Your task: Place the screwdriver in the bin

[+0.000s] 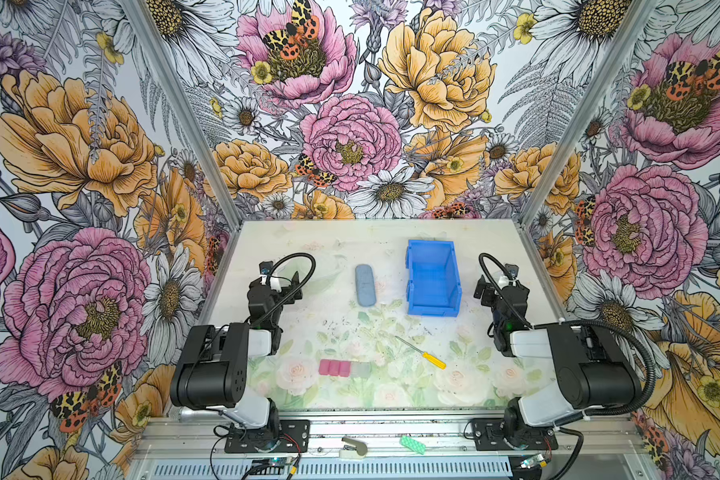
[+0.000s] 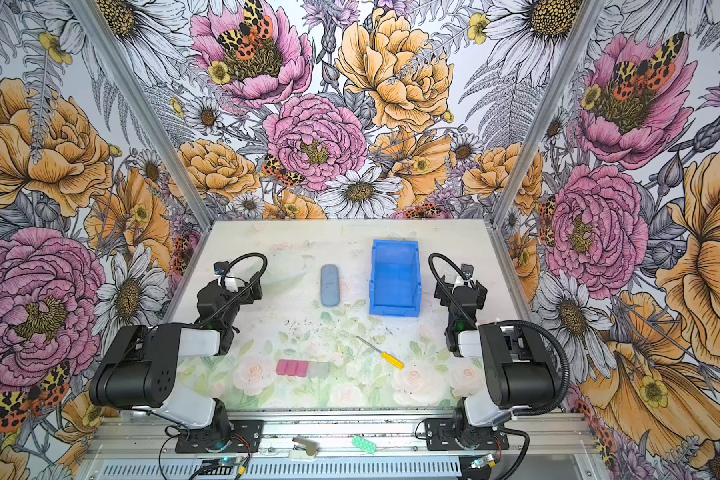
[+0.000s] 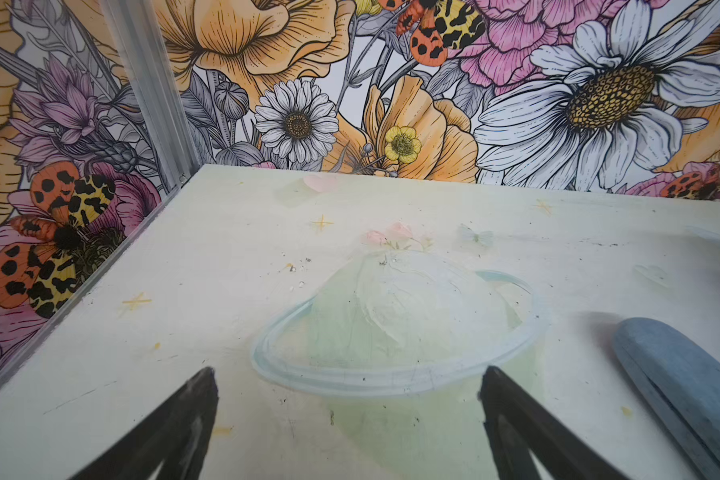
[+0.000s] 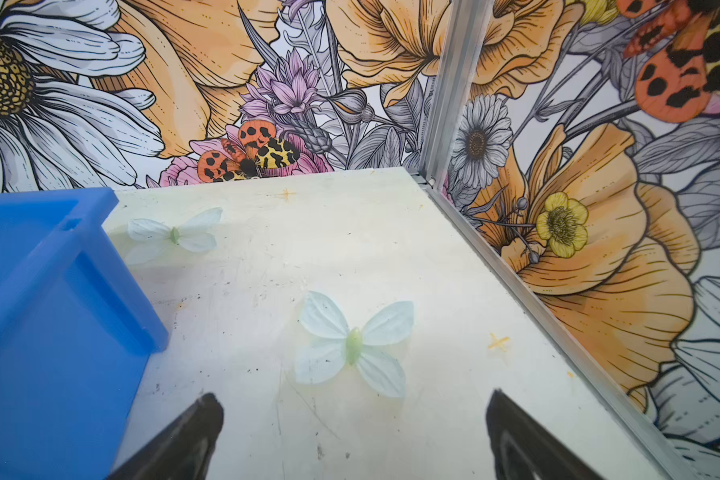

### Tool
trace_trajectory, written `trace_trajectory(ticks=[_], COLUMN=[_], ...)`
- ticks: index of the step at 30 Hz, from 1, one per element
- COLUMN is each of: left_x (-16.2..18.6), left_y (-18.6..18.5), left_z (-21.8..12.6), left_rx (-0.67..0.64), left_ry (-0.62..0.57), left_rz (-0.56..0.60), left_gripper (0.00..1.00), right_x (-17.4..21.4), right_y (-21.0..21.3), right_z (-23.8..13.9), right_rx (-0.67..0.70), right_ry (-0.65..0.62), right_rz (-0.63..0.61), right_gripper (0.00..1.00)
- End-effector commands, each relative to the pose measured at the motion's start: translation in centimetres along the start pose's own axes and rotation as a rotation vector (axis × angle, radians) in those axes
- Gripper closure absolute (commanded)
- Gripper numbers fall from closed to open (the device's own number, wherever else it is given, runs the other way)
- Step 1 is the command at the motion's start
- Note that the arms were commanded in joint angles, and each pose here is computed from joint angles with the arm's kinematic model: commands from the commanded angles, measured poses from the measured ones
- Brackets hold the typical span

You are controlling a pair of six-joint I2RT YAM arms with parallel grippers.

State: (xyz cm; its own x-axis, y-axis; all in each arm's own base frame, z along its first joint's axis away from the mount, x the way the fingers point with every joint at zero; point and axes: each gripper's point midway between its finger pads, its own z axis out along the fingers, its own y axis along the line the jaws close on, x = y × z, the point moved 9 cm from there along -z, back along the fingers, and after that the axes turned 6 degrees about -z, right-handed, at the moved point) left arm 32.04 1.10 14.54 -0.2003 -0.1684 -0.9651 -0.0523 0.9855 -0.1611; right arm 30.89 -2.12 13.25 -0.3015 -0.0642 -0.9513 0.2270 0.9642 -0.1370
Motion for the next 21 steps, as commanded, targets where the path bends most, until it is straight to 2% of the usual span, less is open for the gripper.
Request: trace_trajectory(ticks=[1, 21], left_x=[-0.01, -0.02], left_y=[-0.13, -0.12], left_z=[-0.17, -0.16], left_rx=[0.016, 0.017], left_ry=[-0.013, -0.013], left_rz=[0.007, 0.005], left_gripper=[0.01, 0.01], right_x=[-0.56, -0.50], right_y=[0.16, 0.13], right_z=[0.05, 0.11], right_rx=[-0.012, -0.010], right_ry=[-0.032, -0.026], right_rz=[0.004, 0.002], right_gripper=[0.00, 0.00])
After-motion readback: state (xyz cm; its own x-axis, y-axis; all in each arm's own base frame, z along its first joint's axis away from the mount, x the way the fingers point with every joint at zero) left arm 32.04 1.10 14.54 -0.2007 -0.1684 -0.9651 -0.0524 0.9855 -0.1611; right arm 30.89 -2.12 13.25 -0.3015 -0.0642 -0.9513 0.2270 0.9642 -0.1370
